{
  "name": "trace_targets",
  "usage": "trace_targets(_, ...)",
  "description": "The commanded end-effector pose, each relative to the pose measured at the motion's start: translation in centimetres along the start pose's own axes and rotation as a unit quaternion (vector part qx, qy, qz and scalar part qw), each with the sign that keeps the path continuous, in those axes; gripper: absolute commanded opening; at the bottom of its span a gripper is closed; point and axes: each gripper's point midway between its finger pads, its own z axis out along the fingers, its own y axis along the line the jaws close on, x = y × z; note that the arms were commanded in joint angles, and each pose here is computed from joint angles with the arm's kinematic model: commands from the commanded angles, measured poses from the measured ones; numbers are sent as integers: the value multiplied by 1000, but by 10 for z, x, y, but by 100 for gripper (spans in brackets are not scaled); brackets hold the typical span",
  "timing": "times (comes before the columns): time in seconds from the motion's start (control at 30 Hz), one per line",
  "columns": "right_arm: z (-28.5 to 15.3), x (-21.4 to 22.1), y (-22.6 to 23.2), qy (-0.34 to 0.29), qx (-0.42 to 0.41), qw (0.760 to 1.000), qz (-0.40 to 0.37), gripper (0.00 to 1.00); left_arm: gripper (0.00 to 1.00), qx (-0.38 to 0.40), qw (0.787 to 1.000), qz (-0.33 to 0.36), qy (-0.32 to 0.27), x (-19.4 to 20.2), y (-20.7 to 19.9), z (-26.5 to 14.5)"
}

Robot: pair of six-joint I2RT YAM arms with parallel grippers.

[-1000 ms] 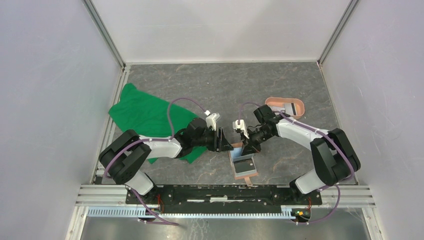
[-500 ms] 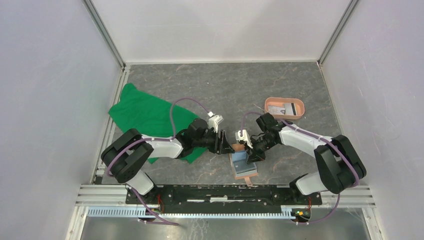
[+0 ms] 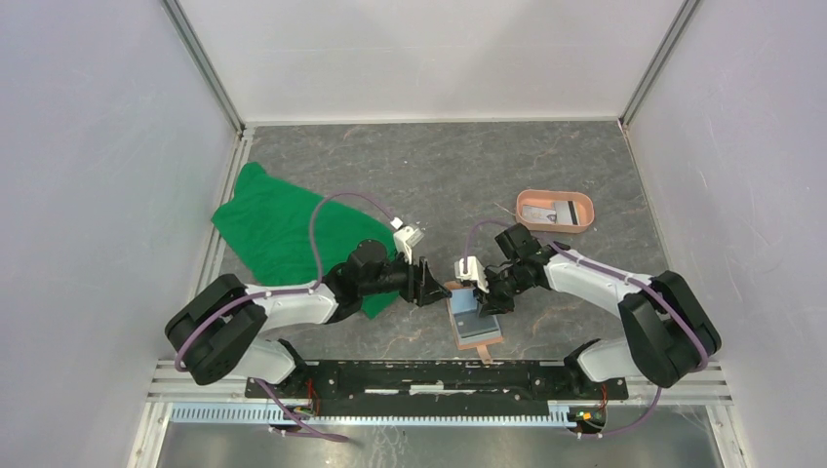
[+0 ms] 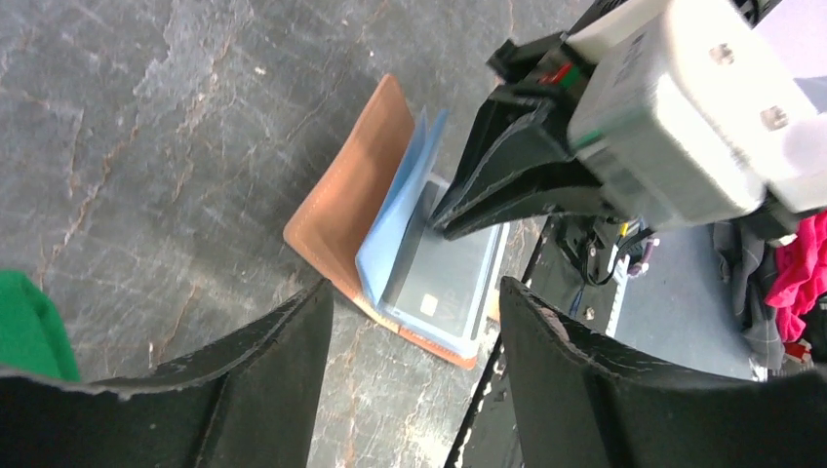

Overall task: Put the credit cards into the card holder
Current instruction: Open the card holder at the center of the board.

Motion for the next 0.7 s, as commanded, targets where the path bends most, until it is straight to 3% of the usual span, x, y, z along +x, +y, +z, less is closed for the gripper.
trace_targets(0.0, 1, 4, -13, 14, 36, 998, -44, 18, 71, 17, 1000, 22, -11, 8, 0, -3)
trace_targets(0.03, 1, 3, -13, 12, 36, 998, -49, 18, 78, 21, 1000, 21, -10, 11, 0, -4)
trace_targets(0.07, 1, 1, -12, 10, 35, 998, -57, 18, 97, 21, 1000, 19, -4, 16, 1, -4)
trace_targets(0.1, 0, 1, -11, 9, 34, 997, -65, 19, 99, 22, 1000, 17, 2, 21, 2, -5)
trace_targets(0.37, -5, -5, -2, -5, 27, 991, -127, 21, 100, 19, 1000, -18, 8, 34, 1, -1)
trace_targets(0.67, -4, -2, 1, -1, 22, 991, -130, 22, 100, -1, 998, -49, 29, 44, 20, 27)
